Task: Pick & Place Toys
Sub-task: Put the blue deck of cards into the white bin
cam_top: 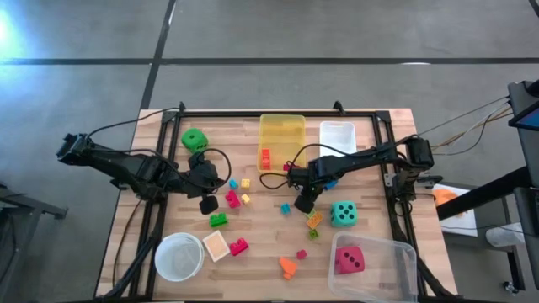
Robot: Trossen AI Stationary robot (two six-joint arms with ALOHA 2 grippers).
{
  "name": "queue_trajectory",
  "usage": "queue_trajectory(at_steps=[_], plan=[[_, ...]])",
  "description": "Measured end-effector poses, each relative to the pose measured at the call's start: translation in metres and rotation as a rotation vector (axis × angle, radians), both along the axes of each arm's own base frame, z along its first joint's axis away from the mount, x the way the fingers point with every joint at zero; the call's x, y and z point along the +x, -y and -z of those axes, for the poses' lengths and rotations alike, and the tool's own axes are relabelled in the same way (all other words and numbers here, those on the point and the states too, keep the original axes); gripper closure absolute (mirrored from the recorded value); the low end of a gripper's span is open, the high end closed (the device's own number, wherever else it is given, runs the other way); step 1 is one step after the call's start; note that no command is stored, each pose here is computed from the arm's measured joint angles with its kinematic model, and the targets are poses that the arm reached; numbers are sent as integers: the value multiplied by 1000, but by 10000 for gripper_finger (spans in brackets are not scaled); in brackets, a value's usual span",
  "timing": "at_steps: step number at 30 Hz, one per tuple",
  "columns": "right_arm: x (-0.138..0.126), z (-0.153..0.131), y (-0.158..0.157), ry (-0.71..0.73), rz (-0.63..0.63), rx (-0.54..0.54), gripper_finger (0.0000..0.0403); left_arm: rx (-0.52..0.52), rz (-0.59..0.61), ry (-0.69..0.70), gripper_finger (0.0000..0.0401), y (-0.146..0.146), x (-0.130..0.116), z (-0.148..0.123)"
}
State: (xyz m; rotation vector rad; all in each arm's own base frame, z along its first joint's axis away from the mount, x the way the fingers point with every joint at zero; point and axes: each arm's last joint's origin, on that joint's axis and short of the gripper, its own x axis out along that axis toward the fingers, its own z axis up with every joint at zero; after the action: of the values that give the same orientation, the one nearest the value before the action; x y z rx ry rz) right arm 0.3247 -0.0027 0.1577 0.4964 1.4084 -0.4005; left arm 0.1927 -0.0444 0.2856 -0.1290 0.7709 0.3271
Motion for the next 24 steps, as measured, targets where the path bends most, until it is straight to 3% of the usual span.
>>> queue_trajectory(at_steps=[8, 24], plan=[[-3, -13, 0, -4, -3, 10, 345, 0, 0, 0, 401, 0, 0, 0], [-11, -109, 1, 80, -4, -70, 345, 0, 0, 0, 401, 0, 0, 0]])
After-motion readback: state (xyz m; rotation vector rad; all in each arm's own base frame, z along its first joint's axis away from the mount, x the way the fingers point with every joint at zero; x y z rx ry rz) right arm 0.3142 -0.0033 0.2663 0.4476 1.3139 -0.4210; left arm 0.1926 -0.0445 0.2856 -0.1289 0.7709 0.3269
